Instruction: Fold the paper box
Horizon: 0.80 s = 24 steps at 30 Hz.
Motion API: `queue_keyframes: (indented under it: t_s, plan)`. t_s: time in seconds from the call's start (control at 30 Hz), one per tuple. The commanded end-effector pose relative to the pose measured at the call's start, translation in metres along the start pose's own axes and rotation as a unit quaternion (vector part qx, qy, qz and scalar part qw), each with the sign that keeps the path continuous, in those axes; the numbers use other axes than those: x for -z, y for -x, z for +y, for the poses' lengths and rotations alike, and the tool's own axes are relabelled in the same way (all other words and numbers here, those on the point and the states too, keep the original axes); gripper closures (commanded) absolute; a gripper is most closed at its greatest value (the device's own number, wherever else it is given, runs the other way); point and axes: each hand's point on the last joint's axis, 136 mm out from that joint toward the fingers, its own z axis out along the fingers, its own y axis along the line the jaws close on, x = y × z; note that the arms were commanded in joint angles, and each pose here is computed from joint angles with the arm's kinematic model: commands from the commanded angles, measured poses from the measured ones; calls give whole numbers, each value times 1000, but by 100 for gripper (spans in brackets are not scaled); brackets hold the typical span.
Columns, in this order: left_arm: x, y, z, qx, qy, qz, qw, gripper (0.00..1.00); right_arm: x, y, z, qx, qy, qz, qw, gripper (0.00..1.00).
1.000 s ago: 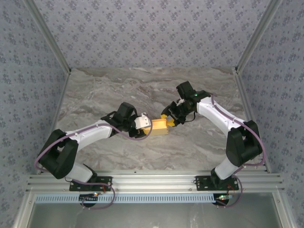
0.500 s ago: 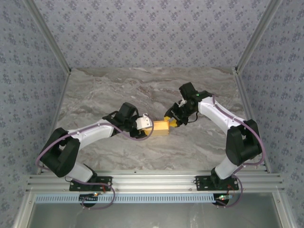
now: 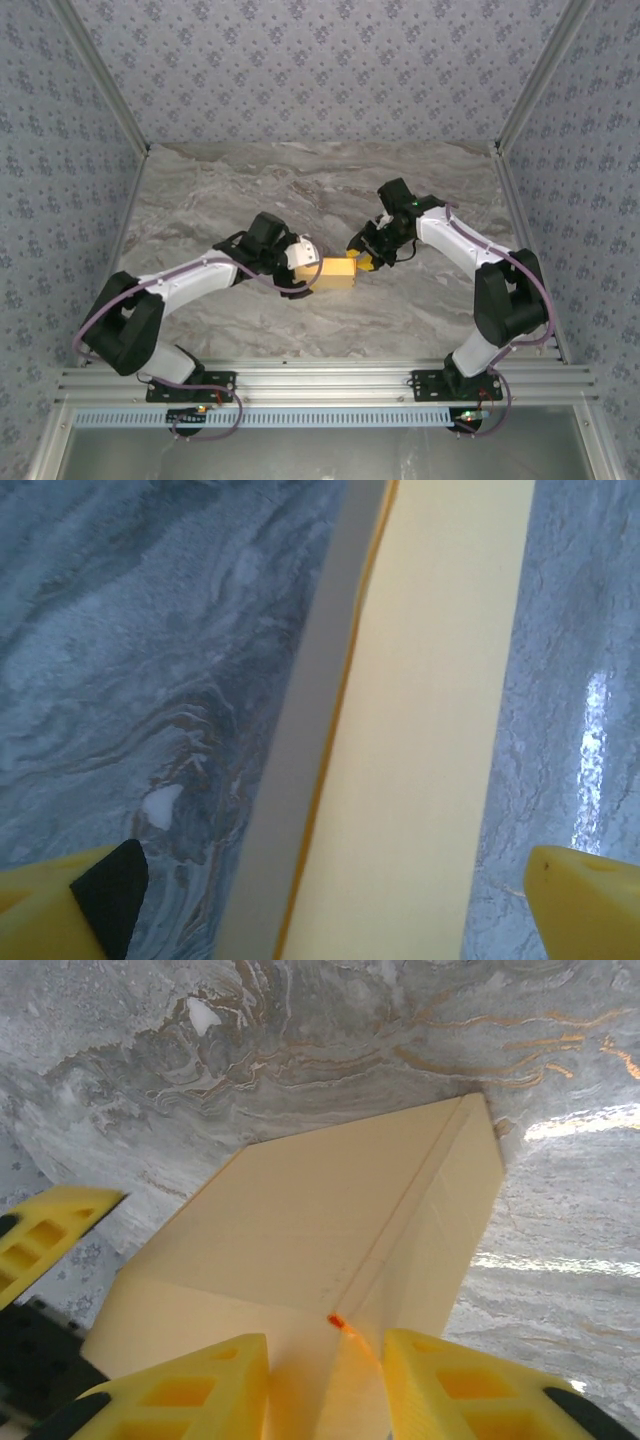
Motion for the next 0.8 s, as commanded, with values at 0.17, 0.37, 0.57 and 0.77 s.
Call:
queue_keyframes:
  t_s: [0.17,0.37,0.57,0.77]
  plan:
    - [60,33,6,38,57,-97,993,1,4,1,-9,-13,-7,-2,1000,51]
    - [99,33,22,112,141,-144,973,1,13,8,-7,-16,1,-18,1000,40]
    - [137,17,48,271,230,-167,920,1,43,30,2,52,-16,-88,995,36]
    - [166,-23,48,489,276,-120,819,1,109,50,52,322,-41,-300,897,34]
